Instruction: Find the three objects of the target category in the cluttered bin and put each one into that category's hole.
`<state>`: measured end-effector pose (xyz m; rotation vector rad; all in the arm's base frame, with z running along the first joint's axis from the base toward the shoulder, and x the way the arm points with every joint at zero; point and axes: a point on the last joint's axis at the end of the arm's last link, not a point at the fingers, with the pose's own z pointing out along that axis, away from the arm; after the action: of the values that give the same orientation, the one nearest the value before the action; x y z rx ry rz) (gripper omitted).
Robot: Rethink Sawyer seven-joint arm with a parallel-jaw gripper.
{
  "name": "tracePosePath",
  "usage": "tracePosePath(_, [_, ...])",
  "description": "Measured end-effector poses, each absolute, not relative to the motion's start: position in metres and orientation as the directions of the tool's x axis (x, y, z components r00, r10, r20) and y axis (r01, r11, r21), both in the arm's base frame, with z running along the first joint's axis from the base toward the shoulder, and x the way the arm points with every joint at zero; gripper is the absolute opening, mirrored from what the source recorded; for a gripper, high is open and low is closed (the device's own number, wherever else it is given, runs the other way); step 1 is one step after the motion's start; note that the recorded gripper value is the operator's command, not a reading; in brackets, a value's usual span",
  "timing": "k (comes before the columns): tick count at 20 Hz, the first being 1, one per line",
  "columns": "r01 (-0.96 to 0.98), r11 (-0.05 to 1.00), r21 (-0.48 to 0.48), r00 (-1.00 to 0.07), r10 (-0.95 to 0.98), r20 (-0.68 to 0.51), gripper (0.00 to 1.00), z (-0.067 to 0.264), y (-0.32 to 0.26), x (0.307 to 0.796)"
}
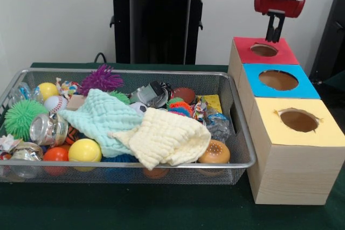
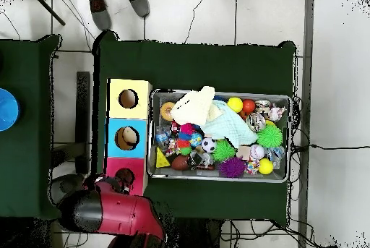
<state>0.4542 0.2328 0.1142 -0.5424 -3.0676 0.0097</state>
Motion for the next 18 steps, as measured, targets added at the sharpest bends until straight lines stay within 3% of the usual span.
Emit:
tracePosePath(10, [0.334,0.942,0.000,-0.942,0.334,0.041,0.00,0.155,0.224,0.471])
tracePosePath(18, [0.366,0.931,0.012,-0.931,0.365,0.026,0.00,0.190,0.193,0.511])
